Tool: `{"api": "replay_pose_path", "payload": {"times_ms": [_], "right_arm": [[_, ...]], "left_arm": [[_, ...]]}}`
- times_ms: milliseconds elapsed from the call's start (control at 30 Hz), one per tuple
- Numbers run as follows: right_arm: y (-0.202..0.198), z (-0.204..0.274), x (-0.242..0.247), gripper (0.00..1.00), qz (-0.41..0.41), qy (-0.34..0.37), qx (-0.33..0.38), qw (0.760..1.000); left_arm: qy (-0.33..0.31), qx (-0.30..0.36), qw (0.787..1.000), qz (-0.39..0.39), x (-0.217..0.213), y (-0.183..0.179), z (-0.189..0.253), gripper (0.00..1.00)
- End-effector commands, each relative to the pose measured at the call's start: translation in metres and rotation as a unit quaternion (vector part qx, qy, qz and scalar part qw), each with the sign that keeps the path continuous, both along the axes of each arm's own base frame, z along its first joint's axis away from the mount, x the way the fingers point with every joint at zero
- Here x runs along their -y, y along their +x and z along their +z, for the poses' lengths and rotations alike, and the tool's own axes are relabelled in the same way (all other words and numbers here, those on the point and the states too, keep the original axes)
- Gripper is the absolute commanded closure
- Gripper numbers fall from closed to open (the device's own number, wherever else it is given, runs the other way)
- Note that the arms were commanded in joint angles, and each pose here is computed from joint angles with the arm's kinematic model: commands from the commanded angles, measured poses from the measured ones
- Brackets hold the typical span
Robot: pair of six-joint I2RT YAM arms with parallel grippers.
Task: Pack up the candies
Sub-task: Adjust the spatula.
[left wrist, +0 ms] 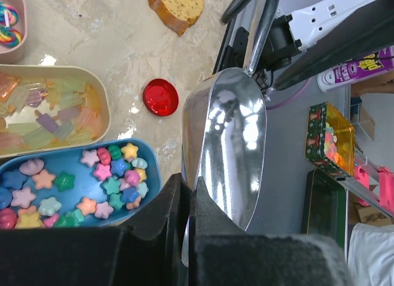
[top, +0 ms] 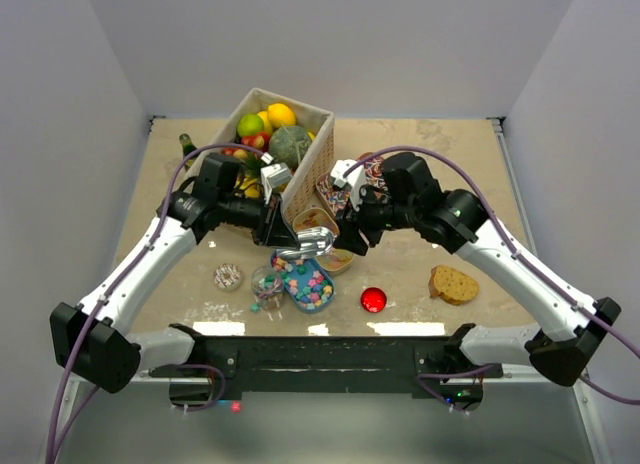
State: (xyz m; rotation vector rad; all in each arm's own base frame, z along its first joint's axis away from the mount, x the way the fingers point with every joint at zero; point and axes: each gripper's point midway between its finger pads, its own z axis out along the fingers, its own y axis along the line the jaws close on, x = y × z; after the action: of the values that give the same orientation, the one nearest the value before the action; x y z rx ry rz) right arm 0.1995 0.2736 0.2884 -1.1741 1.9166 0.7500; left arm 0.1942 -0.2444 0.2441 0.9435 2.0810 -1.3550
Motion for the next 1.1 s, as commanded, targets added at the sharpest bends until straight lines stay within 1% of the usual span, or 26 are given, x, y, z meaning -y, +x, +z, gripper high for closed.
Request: {"api": "replay_pose_path", "payload": {"times_ms": [0,67,100,233,300,367,433,467,500,567,667,733,767,800,833,900,1067], "right_arm": [[-0.020,-0.012,0.005,0.46,0.063,-0.044,-0.025,0.997],[-0.025,-0.020,0.009,0.49,0.070,-0.058,-0.037,0.995],[-0.026,-0.022,0.009,0.54,0.074,-0.058,-0.039,0.995],[-0.027,-0.011,0.007,0.69,0.069,-0.034,-0.026,0.997],[-0.024,-0.008,0.005,0.70,0.057,-0.025,-0.026,0.998],[-0.019,-0.006,0.005,0.66,0.041,-0.024,-0.021,0.999],[-0.016,-0.003,0.006,0.54,0.032,-0.024,-0.015,0.999],[-0.013,0.000,0.007,0.45,0.028,-0.021,-0.007,0.999],[-0.013,0.002,0.006,0.37,0.029,-0.019,-0.002,0.999],[-0.013,0.004,0.004,0.29,0.036,-0.013,0.003,0.999],[-0.013,0.003,0.001,0.28,0.046,-0.017,0.002,0.999],[-0.013,0.001,-0.002,0.30,0.050,-0.018,0.002,0.999],[-0.011,0.002,-0.004,0.32,0.051,-0.014,0.004,0.999],[-0.011,0.002,-0.005,0.38,0.052,-0.014,0.005,0.999],[-0.010,0.002,-0.006,0.42,0.051,-0.013,0.005,0.999],[-0.010,0.003,-0.008,0.46,0.055,-0.012,0.004,0.998],[-0.008,0.001,-0.017,0.46,0.060,-0.006,0.002,0.998]], "left_arm": [[-0.030,0.025,0.999,-0.023,0.000,-0.014,0.017,1.00],[-0.035,0.031,0.999,-0.026,-0.002,-0.018,0.021,1.00],[-0.036,0.031,0.999,-0.025,-0.002,-0.020,0.022,1.00],[-0.037,0.024,0.999,-0.025,-0.002,-0.022,0.021,1.00],[-0.032,0.019,0.999,-0.021,-0.002,-0.021,0.018,1.00],[-0.028,0.012,0.999,-0.019,-0.002,-0.020,0.014,1.00],[-0.027,0.008,0.999,-0.019,-0.001,-0.019,0.013,1.00],[-0.026,0.008,0.999,-0.018,-0.002,-0.018,0.012,1.00],[-0.026,0.007,0.999,-0.018,-0.001,-0.018,0.012,1.00],[-0.026,0.002,0.999,-0.019,-0.001,-0.018,0.011,1.00],[-0.027,0.000,0.999,-0.019,-0.001,-0.018,0.012,1.00],[-0.026,-0.001,1.000,-0.017,-0.001,-0.018,0.011,1.00],[-0.024,-0.003,1.000,-0.016,-0.001,-0.017,0.010,1.00],[-0.024,-0.004,1.000,-0.016,-0.001,-0.018,0.010,1.00],[-0.023,-0.006,1.000,-0.015,-0.001,-0.018,0.009,1.00],[-0.021,-0.010,1.000,-0.015,-0.001,-0.019,0.006,1.00],[-0.019,-0.017,1.000,-0.015,0.001,-0.019,0.003,1.00]]}}
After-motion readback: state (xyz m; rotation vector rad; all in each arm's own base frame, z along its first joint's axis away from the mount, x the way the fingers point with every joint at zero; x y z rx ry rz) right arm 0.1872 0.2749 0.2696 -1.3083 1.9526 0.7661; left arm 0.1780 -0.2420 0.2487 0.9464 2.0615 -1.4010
